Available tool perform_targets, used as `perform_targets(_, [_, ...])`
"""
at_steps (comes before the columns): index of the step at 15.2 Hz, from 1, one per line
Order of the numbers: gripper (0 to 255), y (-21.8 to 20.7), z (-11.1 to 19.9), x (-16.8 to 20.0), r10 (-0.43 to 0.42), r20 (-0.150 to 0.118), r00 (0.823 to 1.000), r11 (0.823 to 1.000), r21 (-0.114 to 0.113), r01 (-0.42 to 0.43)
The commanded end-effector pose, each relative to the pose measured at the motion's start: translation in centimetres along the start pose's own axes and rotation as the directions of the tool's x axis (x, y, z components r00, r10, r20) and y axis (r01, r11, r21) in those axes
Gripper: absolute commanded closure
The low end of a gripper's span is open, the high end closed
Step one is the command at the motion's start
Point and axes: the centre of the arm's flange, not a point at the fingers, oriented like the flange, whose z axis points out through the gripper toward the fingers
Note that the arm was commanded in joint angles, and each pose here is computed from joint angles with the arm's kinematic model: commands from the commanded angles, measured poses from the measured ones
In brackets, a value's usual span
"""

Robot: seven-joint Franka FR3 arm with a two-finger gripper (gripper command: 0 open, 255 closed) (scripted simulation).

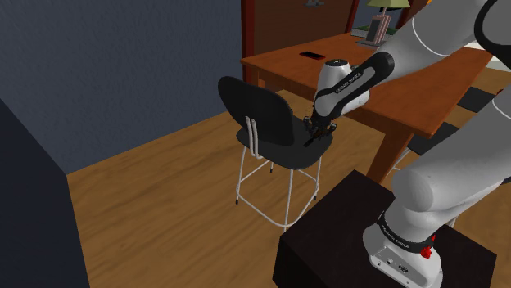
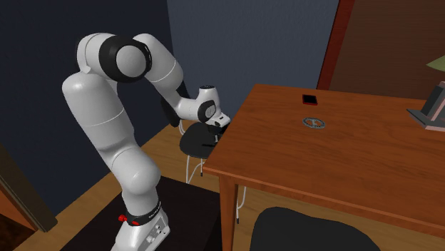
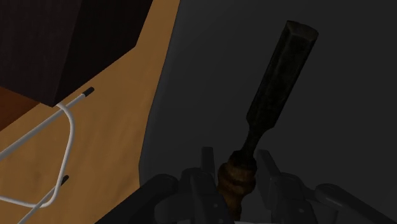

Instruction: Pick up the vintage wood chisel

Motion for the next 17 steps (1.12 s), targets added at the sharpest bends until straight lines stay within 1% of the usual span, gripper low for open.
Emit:
perform_targets(1, [255, 0.0, -0.3, 0.0, -0.002, 0.004, 1.000, 1.000, -0.003, 0.002])
perform_targets(15, [255, -0.2, -7.6, 1.0, -0.002, 0.004, 1.000, 1.000, -0.003, 0.002])
perform_targets(17, [255, -0.2, -7.7, 1.0, -0.002, 0.004, 1.000, 1.000, -0.003, 0.002])
